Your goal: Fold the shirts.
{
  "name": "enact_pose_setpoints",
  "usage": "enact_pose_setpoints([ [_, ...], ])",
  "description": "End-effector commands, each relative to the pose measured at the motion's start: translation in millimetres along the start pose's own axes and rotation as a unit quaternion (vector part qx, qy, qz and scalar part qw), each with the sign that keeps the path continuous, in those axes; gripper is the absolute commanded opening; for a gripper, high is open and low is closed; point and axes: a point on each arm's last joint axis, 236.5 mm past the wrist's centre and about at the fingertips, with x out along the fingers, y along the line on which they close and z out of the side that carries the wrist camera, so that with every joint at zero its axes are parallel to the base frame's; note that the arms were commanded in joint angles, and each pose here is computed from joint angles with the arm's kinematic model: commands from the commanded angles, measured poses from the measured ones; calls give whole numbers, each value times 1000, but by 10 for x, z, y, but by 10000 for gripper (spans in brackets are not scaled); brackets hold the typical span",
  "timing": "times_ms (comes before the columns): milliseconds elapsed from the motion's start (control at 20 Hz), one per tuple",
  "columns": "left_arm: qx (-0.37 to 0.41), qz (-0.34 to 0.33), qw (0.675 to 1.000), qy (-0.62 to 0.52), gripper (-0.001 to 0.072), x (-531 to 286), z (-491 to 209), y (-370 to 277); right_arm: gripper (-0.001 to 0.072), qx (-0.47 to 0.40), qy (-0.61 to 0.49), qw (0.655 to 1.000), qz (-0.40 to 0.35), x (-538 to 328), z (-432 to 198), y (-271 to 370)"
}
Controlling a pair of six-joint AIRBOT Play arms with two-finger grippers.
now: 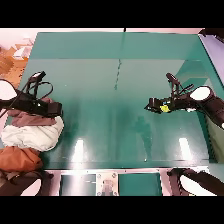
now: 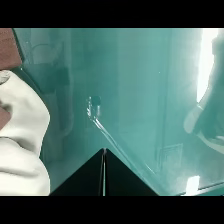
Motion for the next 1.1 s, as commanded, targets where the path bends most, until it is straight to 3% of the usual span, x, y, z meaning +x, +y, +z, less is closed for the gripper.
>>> enact_pose_setpoints([
  [0, 0, 0, 1000, -1, 25, -3, 3, -1, 13, 0, 0, 1000, 0, -1, 0, 2],
  [650, -2, -7, 1000, -2, 25, -3, 9, -32, 13, 0, 0, 1000, 0, -1, 0, 2],
  [900, -11, -24, 996, -85, 27, -32, 405, -106, 13, 0, -13, 1000, -2, -2, 63, -9],
  [950, 2, 5, 995, -99, 208, -42, 467, 22, 13, 0, -27, 1000, -4, -5, 126, -19],
  [1000, 16, 54, 992, -110, 635, -71, 522, 246, 13, 0, -39, 999, -6, -9, 186, -28],
  [1050, 17, 112, 986, -122, 665, -130, 580, 513, 13, 0, -50, 999, -7, -14, 238, -36],
])
